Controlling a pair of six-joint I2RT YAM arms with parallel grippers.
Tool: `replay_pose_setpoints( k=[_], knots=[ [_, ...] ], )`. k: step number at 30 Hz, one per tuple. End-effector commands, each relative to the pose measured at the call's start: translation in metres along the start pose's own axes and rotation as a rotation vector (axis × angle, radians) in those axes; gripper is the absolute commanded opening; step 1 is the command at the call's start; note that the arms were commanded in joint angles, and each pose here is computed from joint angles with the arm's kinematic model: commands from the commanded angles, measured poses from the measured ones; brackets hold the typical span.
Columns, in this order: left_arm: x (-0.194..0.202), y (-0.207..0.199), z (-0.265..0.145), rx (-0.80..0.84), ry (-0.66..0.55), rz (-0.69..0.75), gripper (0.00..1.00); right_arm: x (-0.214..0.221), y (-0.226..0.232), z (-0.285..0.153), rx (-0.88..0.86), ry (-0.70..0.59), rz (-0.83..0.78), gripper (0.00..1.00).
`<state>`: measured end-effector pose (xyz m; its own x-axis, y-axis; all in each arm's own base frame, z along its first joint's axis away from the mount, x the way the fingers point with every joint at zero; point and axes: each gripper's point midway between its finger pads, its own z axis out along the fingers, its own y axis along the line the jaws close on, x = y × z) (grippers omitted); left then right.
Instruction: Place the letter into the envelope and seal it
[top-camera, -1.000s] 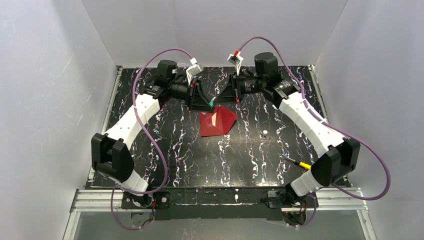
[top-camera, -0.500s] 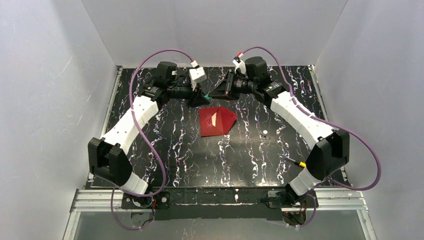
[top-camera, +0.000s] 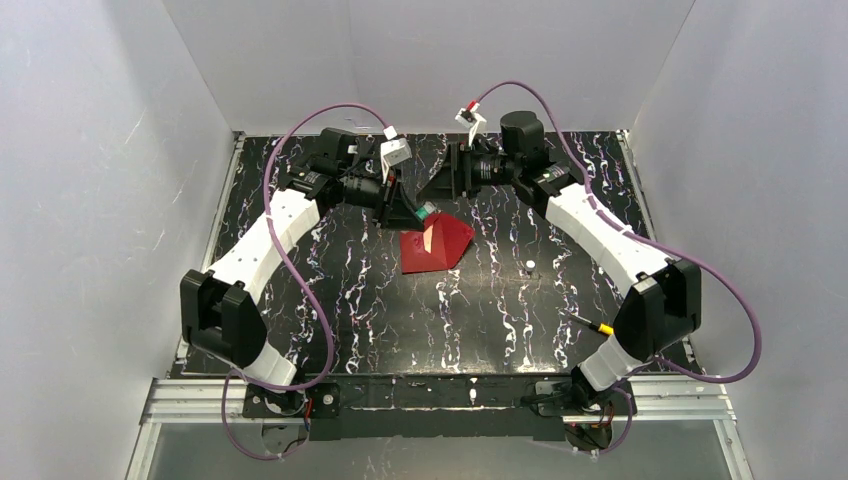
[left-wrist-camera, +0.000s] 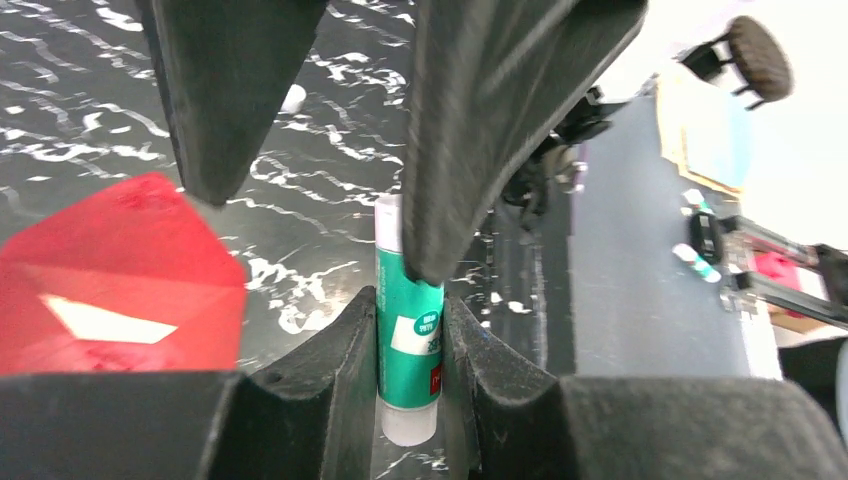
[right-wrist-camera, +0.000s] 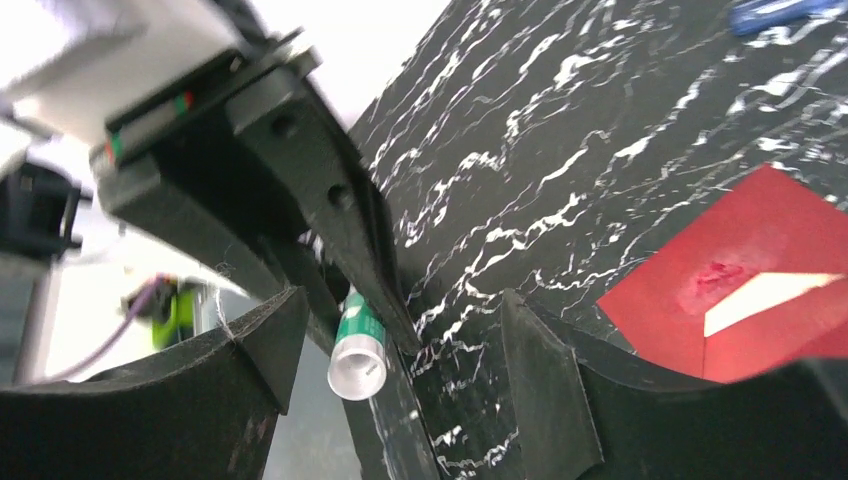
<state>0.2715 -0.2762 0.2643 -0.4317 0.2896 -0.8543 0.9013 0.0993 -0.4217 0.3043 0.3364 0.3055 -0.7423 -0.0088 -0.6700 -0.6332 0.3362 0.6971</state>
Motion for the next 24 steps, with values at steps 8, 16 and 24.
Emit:
replay_pose_setpoints(
  k=[8,16,24],
  knots=[
    [-0.010,-0.041,-0.001,0.246,-0.031,-0.114,0.00,0.024,0.058,-0.029,-0.289,0.097,-0.290,0.56],
    [-0.009,-0.037,-0.002,0.206,-0.024,-0.084,0.00,0.033,0.051,-0.031,-0.253,0.133,-0.279,0.56],
    [-0.010,-0.035,-0.002,0.198,-0.027,-0.057,0.00,0.004,0.034,-0.016,-0.139,-0.006,-0.209,0.10]
  ],
)
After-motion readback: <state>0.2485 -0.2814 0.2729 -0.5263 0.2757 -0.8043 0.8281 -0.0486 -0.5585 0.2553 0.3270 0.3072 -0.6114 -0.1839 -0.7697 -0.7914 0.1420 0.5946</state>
